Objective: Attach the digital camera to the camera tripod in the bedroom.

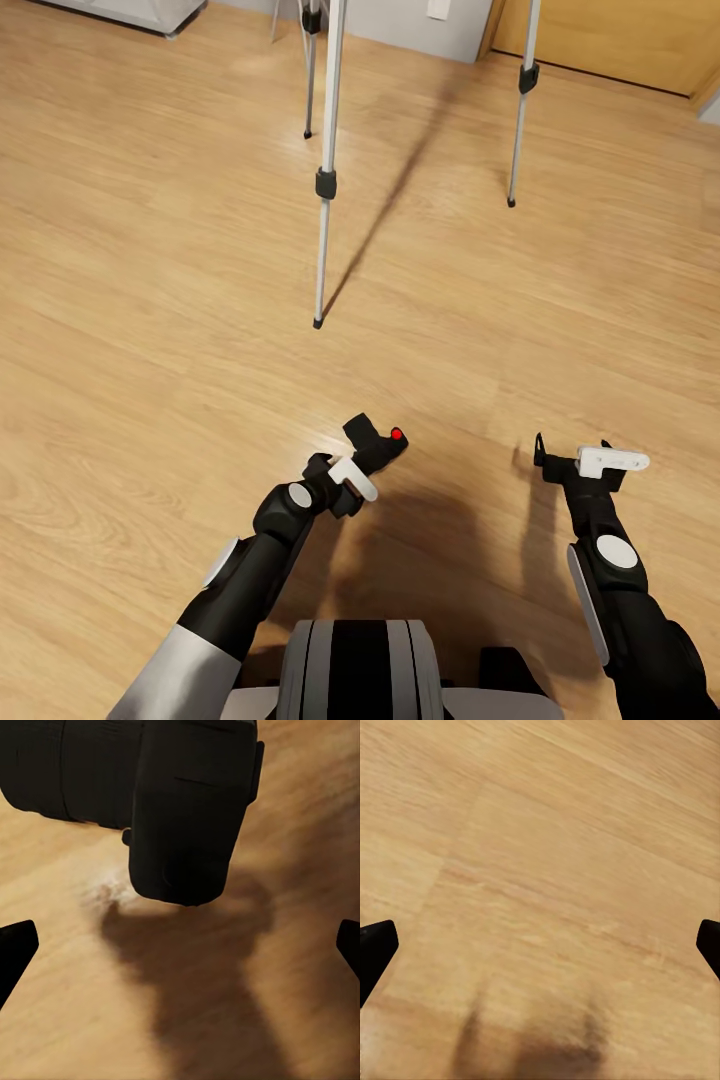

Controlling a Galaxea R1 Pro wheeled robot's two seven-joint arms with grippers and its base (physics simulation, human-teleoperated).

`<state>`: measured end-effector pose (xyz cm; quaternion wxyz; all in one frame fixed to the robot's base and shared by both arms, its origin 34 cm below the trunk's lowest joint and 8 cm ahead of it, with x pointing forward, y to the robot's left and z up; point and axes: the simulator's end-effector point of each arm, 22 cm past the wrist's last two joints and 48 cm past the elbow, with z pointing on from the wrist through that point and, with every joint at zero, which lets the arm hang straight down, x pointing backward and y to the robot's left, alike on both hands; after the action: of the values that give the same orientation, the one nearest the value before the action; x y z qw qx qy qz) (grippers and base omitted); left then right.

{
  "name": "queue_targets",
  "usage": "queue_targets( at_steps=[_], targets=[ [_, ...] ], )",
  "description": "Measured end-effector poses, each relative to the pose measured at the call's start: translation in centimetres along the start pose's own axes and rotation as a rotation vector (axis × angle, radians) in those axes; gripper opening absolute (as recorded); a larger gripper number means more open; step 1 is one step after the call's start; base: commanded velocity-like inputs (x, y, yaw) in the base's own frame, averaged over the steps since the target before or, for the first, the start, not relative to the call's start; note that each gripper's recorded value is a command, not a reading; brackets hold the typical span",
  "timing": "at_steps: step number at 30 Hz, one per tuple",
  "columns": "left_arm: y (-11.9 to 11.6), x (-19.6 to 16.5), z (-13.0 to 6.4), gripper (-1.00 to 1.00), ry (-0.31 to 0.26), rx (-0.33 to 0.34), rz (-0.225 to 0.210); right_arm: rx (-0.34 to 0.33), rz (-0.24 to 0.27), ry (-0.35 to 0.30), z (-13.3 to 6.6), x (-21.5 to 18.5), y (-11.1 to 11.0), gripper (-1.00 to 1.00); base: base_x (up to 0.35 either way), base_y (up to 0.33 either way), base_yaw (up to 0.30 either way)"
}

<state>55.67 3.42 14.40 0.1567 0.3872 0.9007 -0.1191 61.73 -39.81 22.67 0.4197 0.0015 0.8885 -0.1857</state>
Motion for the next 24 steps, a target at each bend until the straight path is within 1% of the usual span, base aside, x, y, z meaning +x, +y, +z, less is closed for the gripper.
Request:
queue_targets(
  at_steps=[24],
  targets=[
    [-0.2, 0.9, 1.1, 1.00, 0.014, 0.006, -0.005, -0.005, -0.016, 0.029, 0.3, 1.9, 0.4, 1.00, 0.000, 0.000, 0.000]
  ],
)
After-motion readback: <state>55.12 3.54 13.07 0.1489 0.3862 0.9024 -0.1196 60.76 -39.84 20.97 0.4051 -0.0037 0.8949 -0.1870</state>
